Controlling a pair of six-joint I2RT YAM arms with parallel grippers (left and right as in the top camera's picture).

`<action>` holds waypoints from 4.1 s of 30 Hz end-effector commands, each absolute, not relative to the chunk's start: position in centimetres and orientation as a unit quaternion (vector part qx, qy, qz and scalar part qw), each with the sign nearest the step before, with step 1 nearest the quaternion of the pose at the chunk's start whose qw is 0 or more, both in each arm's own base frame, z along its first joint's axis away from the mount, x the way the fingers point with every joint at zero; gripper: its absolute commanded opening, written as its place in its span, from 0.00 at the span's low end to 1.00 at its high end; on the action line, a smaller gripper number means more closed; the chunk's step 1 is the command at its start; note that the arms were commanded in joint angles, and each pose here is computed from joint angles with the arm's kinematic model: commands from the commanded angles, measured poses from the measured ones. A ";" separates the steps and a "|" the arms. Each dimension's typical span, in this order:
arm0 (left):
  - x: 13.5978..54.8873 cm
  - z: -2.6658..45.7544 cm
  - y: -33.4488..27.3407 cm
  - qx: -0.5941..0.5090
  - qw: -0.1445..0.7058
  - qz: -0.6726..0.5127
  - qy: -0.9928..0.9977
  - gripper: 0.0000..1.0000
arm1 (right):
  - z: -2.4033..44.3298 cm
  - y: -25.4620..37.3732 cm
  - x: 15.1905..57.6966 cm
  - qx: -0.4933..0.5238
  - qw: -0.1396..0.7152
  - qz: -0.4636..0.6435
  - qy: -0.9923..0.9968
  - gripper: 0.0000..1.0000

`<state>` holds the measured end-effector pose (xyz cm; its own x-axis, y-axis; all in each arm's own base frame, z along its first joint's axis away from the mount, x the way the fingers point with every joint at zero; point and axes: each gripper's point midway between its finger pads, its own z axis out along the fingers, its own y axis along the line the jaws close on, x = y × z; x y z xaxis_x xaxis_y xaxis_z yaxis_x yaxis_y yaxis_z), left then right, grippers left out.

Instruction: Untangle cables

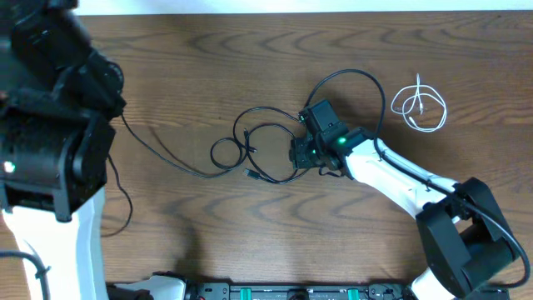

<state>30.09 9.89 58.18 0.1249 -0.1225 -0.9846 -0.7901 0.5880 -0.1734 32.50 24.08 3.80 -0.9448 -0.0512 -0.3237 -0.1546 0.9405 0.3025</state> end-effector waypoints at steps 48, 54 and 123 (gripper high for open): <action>34.5 49.1 6.9 -0.288 0.550 0.143 0.771 0.08 | -0.3 24.1 31.5 0.029 0.174 0.061 0.982 0.02; 34.4 49.0 7.8 -0.301 0.549 0.149 0.766 0.08 | 5.0 17.5 32.5 0.084 0.226 -0.053 0.969 0.01; 33.6 17.7 -5.7 -0.069 -0.031 -0.141 0.987 0.84 | 12.6 15.1 31.1 0.115 0.207 0.070 0.969 0.99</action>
<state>34.75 -3.72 20.71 -0.9682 -0.2494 0.0185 -0.2446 0.9290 -0.2776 30.46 15.82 12.43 -0.8955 0.2345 -0.3782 0.1736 0.9666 0.1885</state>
